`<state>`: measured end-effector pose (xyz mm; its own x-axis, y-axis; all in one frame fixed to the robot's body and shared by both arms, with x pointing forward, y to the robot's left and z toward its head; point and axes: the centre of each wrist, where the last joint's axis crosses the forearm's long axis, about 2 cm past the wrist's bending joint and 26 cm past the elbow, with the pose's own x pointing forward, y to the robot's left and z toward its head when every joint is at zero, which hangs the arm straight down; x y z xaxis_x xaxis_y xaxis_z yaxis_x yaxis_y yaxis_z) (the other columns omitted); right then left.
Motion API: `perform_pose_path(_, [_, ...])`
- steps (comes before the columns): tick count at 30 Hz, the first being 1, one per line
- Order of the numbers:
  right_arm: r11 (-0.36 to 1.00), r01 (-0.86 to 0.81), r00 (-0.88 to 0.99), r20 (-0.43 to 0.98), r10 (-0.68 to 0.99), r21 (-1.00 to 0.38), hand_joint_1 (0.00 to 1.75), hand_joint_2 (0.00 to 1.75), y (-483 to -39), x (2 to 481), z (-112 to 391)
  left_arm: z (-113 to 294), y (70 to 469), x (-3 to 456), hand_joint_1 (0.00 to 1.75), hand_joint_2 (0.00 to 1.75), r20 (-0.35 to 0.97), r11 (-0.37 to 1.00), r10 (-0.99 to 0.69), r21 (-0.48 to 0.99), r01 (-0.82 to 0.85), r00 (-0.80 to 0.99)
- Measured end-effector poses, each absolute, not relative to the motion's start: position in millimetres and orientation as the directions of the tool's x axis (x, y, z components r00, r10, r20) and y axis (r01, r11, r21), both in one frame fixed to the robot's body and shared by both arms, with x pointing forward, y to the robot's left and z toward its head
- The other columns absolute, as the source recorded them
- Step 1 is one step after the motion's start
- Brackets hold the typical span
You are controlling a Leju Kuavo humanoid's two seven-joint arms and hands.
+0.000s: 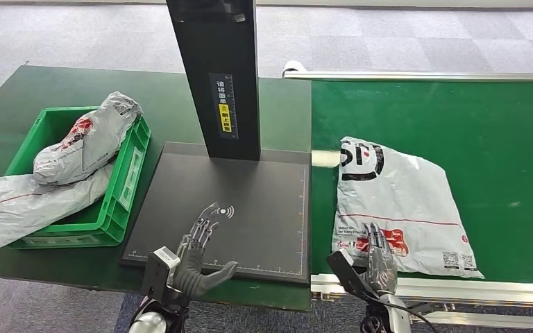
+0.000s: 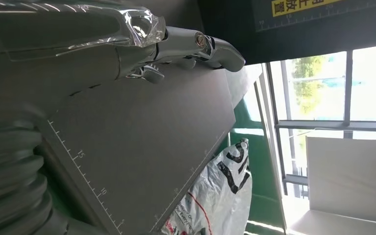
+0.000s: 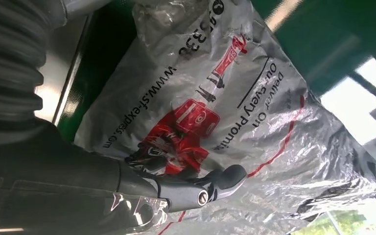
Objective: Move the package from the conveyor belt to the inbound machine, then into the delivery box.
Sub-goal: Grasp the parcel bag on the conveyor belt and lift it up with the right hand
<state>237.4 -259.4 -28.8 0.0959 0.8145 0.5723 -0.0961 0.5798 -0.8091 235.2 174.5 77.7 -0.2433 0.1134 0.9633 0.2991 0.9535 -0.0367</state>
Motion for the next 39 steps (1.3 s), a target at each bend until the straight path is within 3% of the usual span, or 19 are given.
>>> perform_pose_path(7, [0.571, -0.062, 0.176, 0.554, 0.814, -0.819, 0.0, 1.75, -265.5, 237.5, -32.0, 76.7, 175.2, 234.2, 0.0, 1.75, 0.965, 0.953, 0.107, -0.032, 0.3, -0.239])
perform_pose_path(8, [0.573, -0.059, 0.185, 0.555, 0.811, -0.818, 0.07, 1.75, -267.9, 238.1, -32.2, 76.6, 175.5, 234.1, 0.0, 1.75, 0.965, 0.953, 0.106, -0.031, 0.3, -0.239])
perform_pose_path(11, [0.574, -0.054, 0.201, 0.554, 0.808, -0.817, 1.37, 1.75, -272.8, 238.4, -32.9, 76.2, 176.5, 234.0, 0.0, 1.75, 0.966, 0.953, 0.104, -0.028, 0.3, -0.239])
perform_pose_path(12, [0.575, -0.054, 0.205, 0.554, 0.807, -0.817, 1.74, 1.75, -273.5, 238.1, -33.3, 76.1, 176.8, 233.9, 0.0, 1.75, 0.966, 0.953, 0.103, -0.027, 0.3, -0.239])
perform_pose_path(27, [0.617, -0.043, 0.192, 0.599, 0.777, -0.786, 1.75, 1.75, -279.8, 239.6, -33.7, 76.1, 177.5, 234.4, 0.0, 1.75, 0.966, 0.954, 0.099, -0.024, 0.297, -0.238])
perform_pose_path(39, [0.765, 0.038, 0.104, 0.764, 0.637, -0.643, 1.75, 1.75, -262.2, 233.1, -23.0, 75.2, 178.7, 233.6, 0.0, 1.75, 0.967, 0.96, 0.09, -0.022, 0.278, -0.236])
